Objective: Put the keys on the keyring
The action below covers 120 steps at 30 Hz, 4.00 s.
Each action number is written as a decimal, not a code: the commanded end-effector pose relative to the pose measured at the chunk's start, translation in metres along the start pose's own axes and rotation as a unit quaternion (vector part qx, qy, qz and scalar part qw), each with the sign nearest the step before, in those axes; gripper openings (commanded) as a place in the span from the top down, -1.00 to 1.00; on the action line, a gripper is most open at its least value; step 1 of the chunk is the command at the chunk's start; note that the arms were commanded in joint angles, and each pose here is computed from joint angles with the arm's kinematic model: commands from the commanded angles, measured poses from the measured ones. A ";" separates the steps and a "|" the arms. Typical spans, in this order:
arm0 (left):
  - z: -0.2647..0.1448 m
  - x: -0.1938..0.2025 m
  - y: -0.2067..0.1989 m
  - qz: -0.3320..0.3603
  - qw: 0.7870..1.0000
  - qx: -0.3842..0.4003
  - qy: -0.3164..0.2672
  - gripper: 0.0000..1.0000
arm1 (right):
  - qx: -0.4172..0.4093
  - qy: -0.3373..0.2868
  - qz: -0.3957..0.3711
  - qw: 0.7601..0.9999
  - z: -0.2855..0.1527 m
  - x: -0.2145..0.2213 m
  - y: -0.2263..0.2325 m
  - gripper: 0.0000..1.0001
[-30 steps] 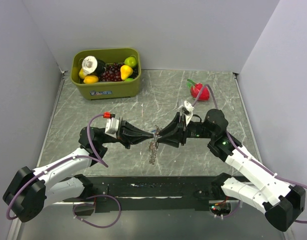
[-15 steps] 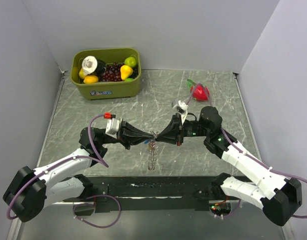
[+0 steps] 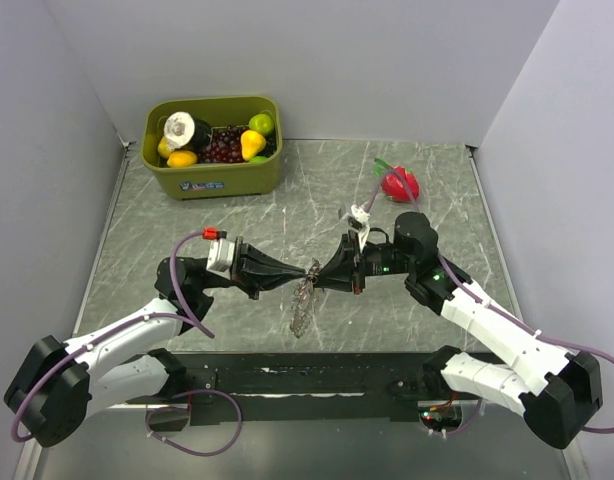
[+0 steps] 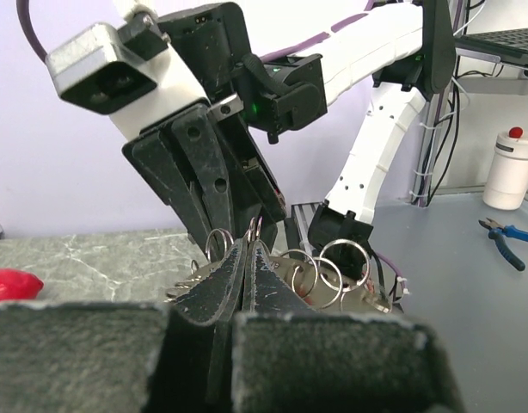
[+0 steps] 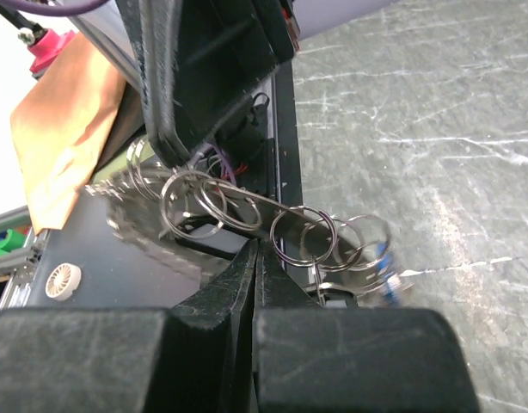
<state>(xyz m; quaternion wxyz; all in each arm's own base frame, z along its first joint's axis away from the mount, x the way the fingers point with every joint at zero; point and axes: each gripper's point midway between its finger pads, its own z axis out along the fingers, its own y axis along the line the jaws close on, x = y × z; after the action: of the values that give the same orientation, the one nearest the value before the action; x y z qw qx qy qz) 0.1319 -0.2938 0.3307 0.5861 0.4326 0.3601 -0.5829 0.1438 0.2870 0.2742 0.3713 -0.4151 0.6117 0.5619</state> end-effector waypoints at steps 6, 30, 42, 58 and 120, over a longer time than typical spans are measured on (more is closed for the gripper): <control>0.000 -0.023 -0.006 0.045 0.998 0.003 -0.039 0.98 | -0.042 -0.040 -0.086 0.995 -0.018 -0.026 0.043 0.25; 0.002 -0.026 -0.009 0.044 0.998 0.015 -0.043 0.98 | -0.036 -0.063 -0.062 0.995 -0.013 -0.038 0.038 -0.02; 0.003 -0.026 -0.008 0.043 0.998 0.016 -0.042 0.98 | -0.048 -0.064 -0.041 0.996 -0.006 -0.042 0.035 0.13; 0.003 -0.029 -0.011 0.047 0.998 0.025 -0.045 0.98 | -0.044 -0.047 -0.025 0.998 0.000 -0.030 0.023 1.00; -0.002 0.078 0.050 -0.025 0.993 -0.077 0.087 0.98 | 0.113 -0.043 -0.099 0.988 -0.029 -0.013 -0.007 -0.99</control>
<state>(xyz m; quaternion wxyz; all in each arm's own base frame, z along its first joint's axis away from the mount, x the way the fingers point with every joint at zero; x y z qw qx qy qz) 0.1803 -0.3090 0.2376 0.5393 0.4196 0.5138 -0.5189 0.1482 0.2638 0.2912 0.4794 -0.4130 0.6000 0.4895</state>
